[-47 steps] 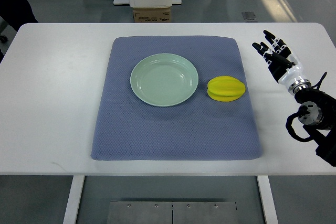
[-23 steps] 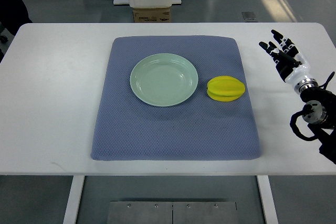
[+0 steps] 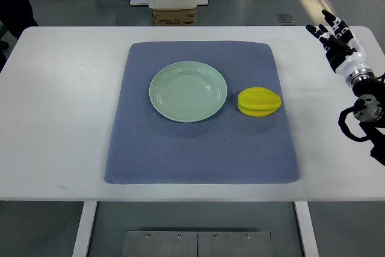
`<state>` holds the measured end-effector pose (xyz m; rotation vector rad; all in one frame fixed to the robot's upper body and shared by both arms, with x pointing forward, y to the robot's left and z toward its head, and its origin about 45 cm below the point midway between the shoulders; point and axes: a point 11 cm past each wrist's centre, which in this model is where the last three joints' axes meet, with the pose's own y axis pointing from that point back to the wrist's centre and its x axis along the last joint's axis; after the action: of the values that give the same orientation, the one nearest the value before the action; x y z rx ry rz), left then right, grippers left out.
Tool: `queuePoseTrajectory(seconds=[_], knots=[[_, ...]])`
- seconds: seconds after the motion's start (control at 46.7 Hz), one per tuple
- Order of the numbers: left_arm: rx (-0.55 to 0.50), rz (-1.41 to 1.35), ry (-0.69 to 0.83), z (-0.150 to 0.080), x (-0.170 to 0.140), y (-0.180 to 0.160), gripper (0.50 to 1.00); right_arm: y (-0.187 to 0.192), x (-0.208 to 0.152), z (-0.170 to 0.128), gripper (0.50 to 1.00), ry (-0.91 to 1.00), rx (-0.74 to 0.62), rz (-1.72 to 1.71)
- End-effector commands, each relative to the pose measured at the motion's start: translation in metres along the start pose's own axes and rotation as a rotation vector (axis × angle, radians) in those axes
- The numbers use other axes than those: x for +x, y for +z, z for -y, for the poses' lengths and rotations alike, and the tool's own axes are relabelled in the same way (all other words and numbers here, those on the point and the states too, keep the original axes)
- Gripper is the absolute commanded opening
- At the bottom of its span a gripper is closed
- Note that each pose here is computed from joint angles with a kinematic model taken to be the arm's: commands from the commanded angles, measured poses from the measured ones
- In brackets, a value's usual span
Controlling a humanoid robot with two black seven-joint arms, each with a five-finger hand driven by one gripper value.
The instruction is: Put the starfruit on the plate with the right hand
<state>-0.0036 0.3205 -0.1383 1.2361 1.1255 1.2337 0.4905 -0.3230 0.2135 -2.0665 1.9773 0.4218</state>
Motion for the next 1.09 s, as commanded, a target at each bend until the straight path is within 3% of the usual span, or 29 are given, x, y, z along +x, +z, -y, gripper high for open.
queuePoseTrajectory(seconds=[0.0,0.343,0.921,1.071], knots=[[0.0,0.001,0.001,0.0,0.0,0.0,1.0,-0.001,-0.001,0.001,1.0,-0.001,0.003,0.001],[0.0,0.001,-0.001,0.0,0.0,0.0,1.0,-0.003,0.007,0.0,1.0,0.061,0.035,0.059],[0.0,0.001,-0.001,0.0,0.0,0.0,1.0,0.013,-0.031,0.004,0.998,-0.082,-0.065,0.01],[0.0,0.001,-0.001,0.0,0.0,0.0,1.0,0.003,-0.033,0.002,1.0,-0.119,-0.06,-0.021]])
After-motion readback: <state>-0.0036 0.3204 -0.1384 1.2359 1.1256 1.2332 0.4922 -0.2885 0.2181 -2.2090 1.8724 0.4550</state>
